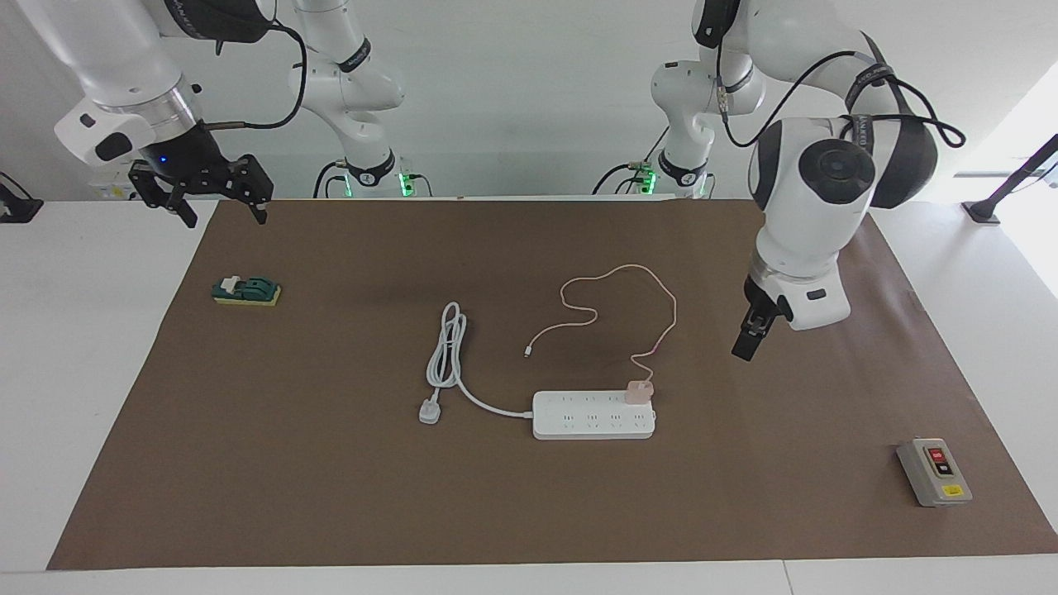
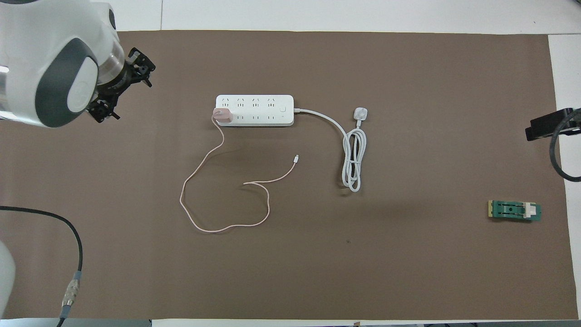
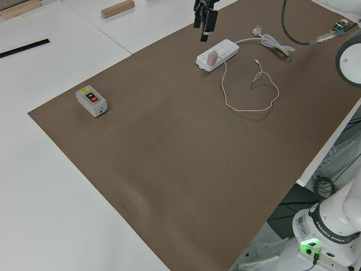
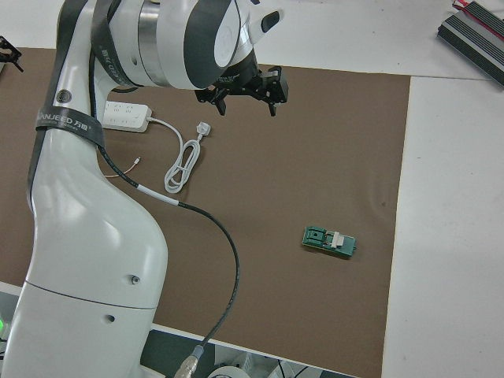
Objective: Plug charger into power strip
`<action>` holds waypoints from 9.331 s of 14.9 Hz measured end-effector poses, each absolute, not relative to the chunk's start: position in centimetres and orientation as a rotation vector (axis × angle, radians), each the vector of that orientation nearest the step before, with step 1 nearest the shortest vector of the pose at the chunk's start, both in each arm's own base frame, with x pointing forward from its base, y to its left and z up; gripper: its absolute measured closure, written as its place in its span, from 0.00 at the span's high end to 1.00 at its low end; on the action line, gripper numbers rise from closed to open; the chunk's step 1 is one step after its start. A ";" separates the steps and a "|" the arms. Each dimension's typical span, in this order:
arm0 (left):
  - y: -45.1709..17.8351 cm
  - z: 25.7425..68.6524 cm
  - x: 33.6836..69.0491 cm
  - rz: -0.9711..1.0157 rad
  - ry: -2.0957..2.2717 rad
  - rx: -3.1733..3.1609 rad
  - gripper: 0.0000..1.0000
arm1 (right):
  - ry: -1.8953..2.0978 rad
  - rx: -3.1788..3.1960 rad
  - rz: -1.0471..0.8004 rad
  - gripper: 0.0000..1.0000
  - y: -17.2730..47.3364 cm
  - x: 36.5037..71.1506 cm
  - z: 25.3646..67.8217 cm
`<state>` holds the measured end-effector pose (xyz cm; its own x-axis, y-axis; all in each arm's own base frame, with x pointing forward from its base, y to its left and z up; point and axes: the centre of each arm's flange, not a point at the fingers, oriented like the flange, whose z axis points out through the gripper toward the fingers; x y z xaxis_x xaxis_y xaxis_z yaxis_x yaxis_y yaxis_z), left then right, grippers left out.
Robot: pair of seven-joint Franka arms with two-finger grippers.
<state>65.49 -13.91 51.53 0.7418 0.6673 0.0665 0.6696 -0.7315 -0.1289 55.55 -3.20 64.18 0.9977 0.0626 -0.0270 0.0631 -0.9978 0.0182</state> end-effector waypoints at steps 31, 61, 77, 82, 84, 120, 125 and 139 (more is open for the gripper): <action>-3.5 58.1 55.6 0.060 0.000 -3.098 1.00 | 0.098 3.121 -0.041 1.00 -3.2 55.6 64.2; -3.1 57.8 53.9 0.111 0.015 -3.102 1.00 | 0.098 3.123 -0.094 1.00 -3.2 55.1 63.9; -4.0 58.4 53.4 0.122 0.073 -3.134 1.00 | 0.098 3.123 -0.093 1.00 -3.2 55.1 64.0; -4.0 58.4 53.4 0.122 0.074 -3.134 1.00 | 0.098 3.123 -0.093 1.00 -3.2 55.1 64.0; -4.0 58.4 53.4 0.122 0.074 -3.134 1.00 | 0.098 3.123 -0.093 1.00 -3.2 55.1 64.0; -4.3 60.0 54.1 0.102 0.081 -3.135 1.00 | 0.110 3.122 -0.097 1.00 -2.8 55.1 64.0; -4.3 60.8 54.1 0.075 0.079 -3.137 1.00 | 0.110 3.122 -0.098 1.00 -2.8 55.1 64.0; -4.4 60.1 54.5 0.096 0.082 -3.135 1.00 | 0.110 3.122 -0.098 1.00 -2.8 55.1 64.0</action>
